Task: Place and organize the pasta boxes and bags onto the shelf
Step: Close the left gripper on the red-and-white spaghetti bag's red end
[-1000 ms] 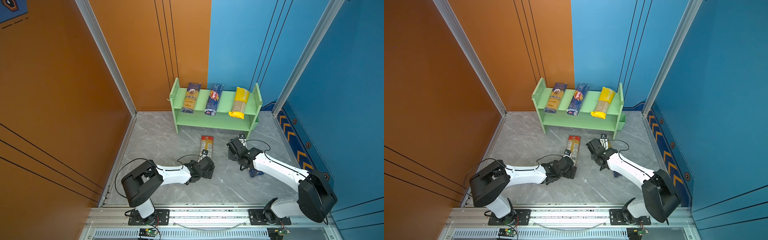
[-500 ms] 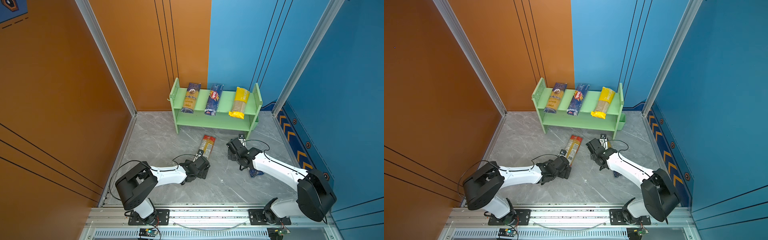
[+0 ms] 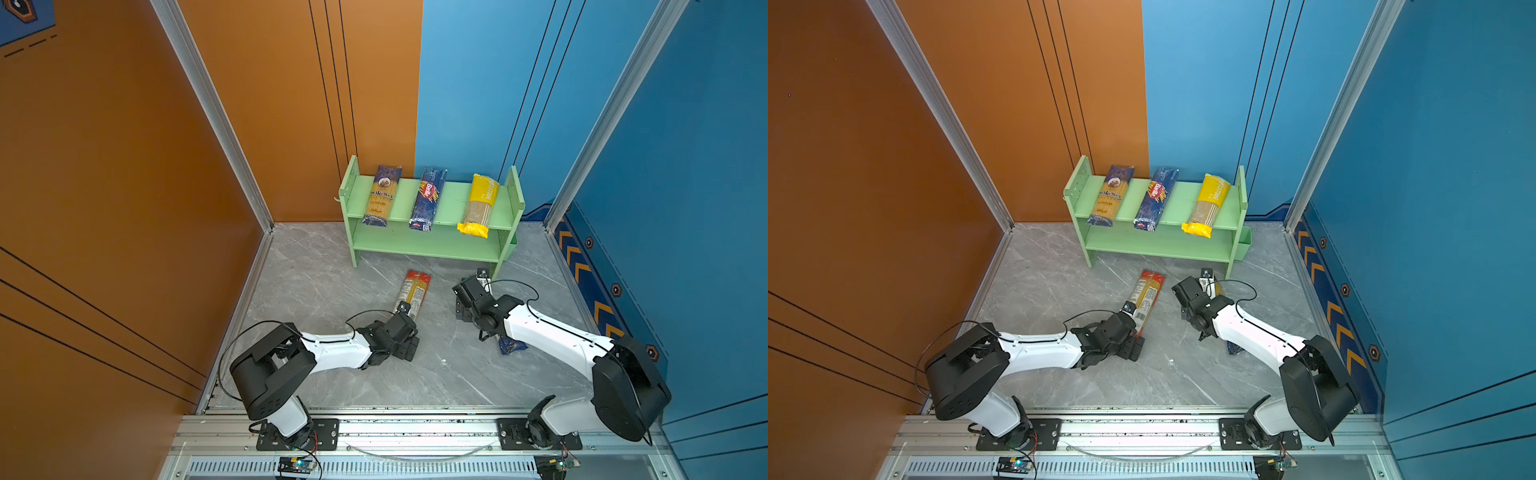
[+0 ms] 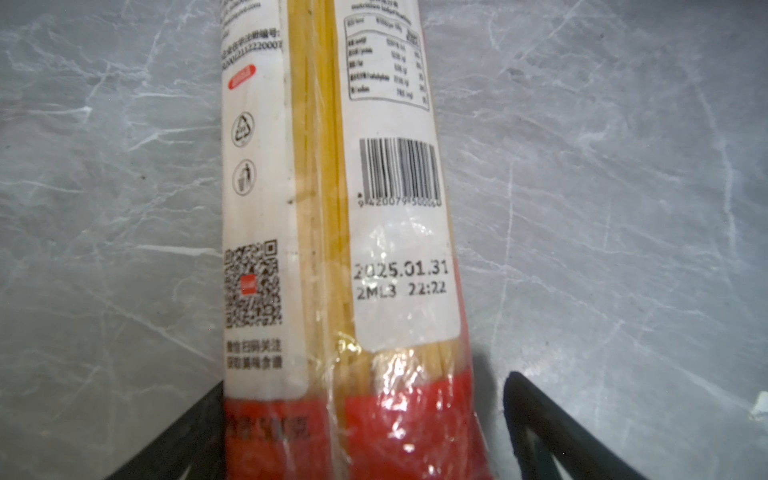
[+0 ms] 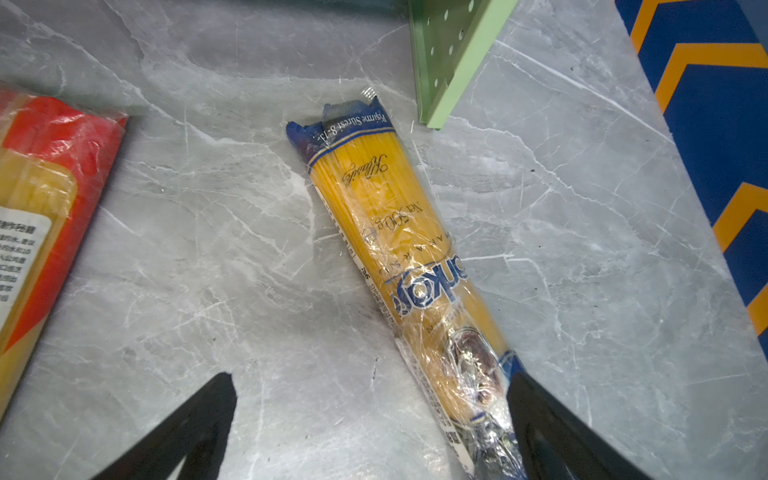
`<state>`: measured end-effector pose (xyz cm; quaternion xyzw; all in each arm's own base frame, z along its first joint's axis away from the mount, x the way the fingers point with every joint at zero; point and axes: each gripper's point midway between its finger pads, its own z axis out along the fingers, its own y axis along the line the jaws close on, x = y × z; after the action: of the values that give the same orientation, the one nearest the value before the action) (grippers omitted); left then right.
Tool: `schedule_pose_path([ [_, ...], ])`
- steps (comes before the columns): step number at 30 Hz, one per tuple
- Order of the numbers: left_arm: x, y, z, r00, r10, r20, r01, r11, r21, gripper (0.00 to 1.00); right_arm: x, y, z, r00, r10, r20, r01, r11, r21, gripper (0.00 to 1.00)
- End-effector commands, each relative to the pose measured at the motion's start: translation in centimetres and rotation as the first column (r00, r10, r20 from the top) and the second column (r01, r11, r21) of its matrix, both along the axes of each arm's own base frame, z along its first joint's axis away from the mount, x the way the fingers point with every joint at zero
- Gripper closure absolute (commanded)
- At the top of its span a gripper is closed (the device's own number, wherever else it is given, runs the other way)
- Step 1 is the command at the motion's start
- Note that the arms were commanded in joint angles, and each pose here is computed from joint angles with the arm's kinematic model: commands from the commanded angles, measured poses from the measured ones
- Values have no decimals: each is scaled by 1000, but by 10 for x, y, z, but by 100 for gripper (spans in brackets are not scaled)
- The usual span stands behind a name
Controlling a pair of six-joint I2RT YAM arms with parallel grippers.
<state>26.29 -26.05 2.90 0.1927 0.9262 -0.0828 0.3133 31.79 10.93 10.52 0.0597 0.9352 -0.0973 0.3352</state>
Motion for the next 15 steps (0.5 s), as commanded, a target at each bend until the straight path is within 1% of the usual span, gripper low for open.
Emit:
schedule_pose_path([
  [1, 0, -4, -1, 1000, -20, -4, 20, 999, -26, 2, 1, 0, -5, 1000, 0, -10, 0, 1000, -4, 0],
  [15, 1, -1, -3, 1000, -10, -21, 10, 999, -35, 1, 1, 0, -10, 1000, 4, -24, -4, 1000, -5, 0],
])
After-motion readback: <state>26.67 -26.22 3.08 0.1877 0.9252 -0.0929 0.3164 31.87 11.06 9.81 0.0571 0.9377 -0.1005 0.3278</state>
